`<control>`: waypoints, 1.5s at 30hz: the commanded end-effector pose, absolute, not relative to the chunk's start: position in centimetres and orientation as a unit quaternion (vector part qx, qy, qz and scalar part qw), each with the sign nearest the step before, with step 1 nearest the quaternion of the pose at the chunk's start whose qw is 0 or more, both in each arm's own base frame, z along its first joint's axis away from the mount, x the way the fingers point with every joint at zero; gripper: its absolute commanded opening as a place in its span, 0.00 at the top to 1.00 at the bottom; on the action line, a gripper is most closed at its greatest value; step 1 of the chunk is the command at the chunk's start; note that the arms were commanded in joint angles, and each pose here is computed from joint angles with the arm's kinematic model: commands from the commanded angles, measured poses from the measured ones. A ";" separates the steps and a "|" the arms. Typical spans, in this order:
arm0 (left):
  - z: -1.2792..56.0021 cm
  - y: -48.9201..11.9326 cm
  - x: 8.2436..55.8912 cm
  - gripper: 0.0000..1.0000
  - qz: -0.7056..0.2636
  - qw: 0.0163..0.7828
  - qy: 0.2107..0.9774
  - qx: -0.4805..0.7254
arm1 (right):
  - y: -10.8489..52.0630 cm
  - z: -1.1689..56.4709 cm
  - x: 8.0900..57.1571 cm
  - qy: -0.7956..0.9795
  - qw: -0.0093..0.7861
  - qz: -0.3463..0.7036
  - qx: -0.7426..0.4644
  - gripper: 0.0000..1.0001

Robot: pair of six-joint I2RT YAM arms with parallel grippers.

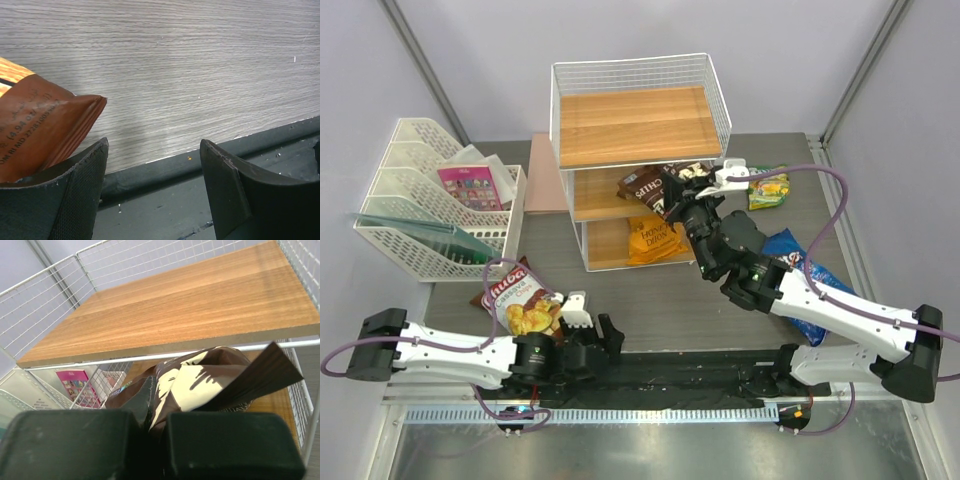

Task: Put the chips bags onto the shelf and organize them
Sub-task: Place the potato chip on the shelf.

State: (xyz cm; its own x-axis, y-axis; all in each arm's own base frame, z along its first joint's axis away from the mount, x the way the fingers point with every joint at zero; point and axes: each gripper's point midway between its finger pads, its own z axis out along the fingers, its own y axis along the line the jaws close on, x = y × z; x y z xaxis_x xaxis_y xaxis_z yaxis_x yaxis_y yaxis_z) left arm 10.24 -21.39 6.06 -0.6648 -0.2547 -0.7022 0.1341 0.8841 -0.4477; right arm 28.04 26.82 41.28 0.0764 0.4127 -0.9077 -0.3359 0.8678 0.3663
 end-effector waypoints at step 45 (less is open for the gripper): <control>6.7 -19.3 11.3 0.28 -0.233 0.437 0.867 -0.046 | 23.3 36.4 26.9 0.550 0.767 0.207 0.257 0.99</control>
State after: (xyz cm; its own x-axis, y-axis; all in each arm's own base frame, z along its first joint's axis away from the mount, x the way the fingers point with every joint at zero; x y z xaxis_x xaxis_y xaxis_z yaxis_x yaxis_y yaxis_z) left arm 10.59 -19.77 6.52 -0.6467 -0.2713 -0.7129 0.1308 0.8813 -0.4541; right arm 28.32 26.17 29.46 0.1823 0.2882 -0.9401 0.0896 0.9473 0.3077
